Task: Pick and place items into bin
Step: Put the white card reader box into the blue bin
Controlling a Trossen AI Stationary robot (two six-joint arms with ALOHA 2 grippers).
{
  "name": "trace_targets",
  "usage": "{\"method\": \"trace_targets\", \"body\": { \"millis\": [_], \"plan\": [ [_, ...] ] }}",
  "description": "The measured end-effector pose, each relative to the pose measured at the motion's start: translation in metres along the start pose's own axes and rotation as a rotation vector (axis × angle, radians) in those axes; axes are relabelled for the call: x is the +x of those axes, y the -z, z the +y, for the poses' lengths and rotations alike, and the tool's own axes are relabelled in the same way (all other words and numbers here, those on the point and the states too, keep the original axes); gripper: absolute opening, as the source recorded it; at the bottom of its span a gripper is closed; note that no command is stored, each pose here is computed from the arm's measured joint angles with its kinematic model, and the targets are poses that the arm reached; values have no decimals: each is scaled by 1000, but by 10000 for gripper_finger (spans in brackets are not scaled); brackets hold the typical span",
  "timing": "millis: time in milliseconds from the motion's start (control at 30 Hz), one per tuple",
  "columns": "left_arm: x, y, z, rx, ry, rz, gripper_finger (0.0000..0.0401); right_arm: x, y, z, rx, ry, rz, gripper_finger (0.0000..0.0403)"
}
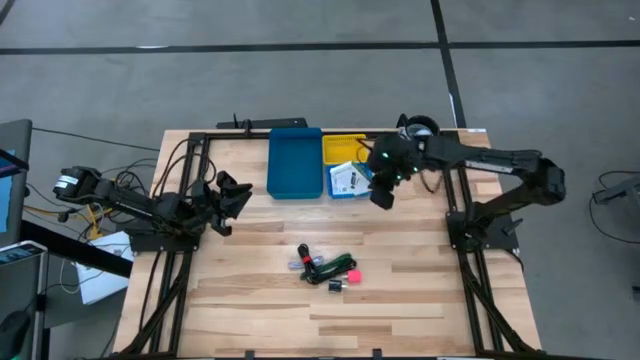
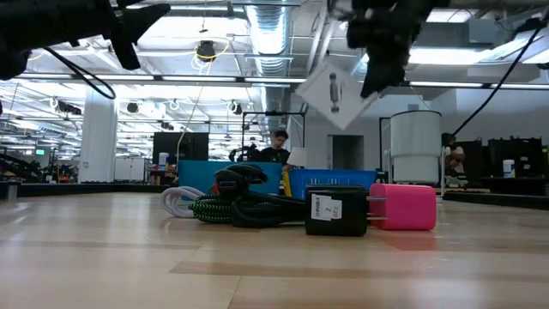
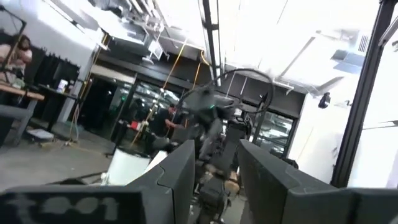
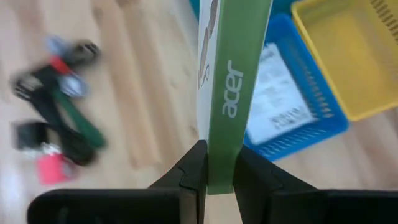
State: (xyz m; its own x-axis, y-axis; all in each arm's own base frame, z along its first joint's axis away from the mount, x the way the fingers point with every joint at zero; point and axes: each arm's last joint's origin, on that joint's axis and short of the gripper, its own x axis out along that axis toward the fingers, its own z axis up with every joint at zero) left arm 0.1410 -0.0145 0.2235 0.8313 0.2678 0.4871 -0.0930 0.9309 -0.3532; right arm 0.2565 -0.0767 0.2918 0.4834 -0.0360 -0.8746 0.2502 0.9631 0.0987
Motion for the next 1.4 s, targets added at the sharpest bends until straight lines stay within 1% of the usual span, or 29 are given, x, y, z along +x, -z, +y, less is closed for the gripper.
{"method": "trace_targets", "body": {
  "millis": [67,200,367,433,500,600,833,1000,1167,1400],
  "plan": [
    [0,-3,0,6,4,-25,112,9,-4,-11,-31,21,56,54],
    [0,-3,0,23,3,-26,112,28,-12,-30,-77,44,137,54],
    [0,-2,0,53,2,-24,112,53,-16,-48,-112,124,258,54],
    [0,-1,0,54,1,-10,112,61,-15,-51,-124,155,319,54],
    [0,4,1,44,-6,36,112,68,-14,-53,-141,172,373,54],
    [0,9,1,7,-10,79,112,75,-12,-53,-153,163,437,54],
    [0,7,1,-10,-5,63,112,82,-13,-52,-201,147,465,55],
    [0,7,1,-11,-4,62,112,80,-15,-51,-205,153,438,71],
    [0,7,1,-11,-4,61,112,80,-16,-50,-212,153,428,103],
    [0,7,1,-11,-4,60,112,81,-17,-44,-230,149,424,171]
  ]
}}
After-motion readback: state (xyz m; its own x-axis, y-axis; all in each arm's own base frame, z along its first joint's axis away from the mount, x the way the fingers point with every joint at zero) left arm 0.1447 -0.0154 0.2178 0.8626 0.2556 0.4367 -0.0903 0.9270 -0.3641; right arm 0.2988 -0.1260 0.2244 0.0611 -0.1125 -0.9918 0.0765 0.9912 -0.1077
